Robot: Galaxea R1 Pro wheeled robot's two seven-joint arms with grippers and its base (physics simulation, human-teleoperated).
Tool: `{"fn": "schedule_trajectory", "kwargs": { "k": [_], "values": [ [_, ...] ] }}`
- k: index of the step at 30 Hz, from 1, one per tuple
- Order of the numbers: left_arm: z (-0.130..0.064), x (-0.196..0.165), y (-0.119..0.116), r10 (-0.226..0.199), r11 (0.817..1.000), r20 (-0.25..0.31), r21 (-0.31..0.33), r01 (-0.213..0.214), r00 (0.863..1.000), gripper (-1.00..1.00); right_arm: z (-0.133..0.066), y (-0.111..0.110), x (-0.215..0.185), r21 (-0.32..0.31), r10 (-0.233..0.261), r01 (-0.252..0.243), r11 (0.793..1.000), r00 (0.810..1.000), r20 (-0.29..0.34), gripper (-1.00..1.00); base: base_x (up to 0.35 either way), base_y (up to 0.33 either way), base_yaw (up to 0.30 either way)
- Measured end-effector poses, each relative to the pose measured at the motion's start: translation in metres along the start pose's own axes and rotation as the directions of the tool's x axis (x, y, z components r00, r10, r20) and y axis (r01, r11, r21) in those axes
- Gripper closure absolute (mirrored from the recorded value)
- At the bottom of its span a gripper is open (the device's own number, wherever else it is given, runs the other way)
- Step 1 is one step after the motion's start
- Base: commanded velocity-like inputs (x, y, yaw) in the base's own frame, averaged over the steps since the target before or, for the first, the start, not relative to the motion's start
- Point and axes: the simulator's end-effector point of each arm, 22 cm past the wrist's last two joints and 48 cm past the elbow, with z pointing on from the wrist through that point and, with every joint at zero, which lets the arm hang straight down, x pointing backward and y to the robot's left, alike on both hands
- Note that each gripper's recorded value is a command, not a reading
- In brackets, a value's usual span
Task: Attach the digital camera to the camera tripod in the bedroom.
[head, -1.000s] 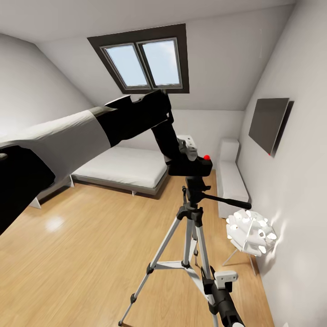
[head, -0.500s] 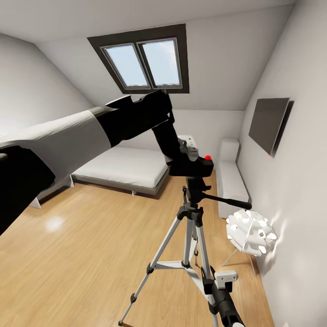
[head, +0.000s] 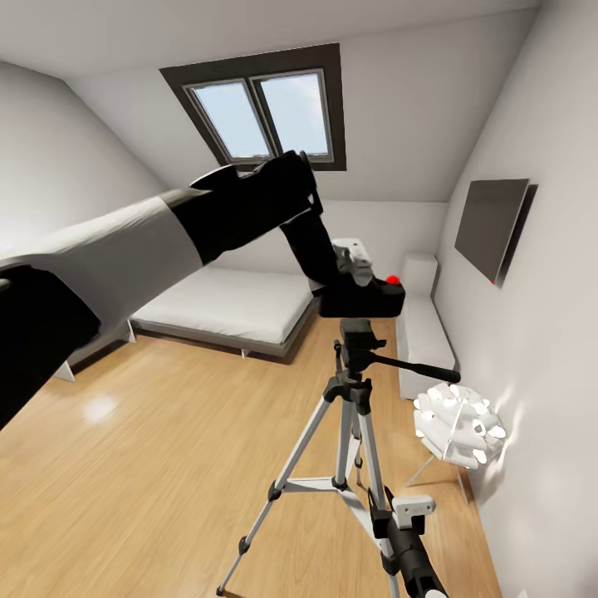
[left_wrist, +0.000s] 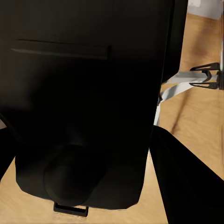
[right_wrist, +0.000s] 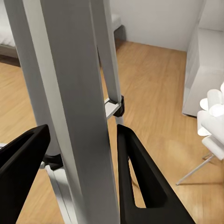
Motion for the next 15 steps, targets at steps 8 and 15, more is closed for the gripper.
{"fn": "schedule_trajectory", "kwargs": {
  "k": [8, 15],
  "values": [
    [-0.017, -0.024, -0.009, -0.003, 0.999, 0.095, 0.037, 0.000, 0.996, 1.00, 0.000, 0.000, 0.000, 0.000, 0.000, 0.000, 1.000, 1.000, 0.000, 1.00, 0.000, 0.000, 0.000],
    [-0.021, -0.028, -0.013, -0.025, 0.998, 0.126, 0.068, 0.017, 0.992, 1.00, 0.000, 0.000, 0.000, 0.000, 0.000, 0.000, 1.000, 1.000, 0.000, 1.00, 0.000, 0.000, 0.000]
  ]
}}
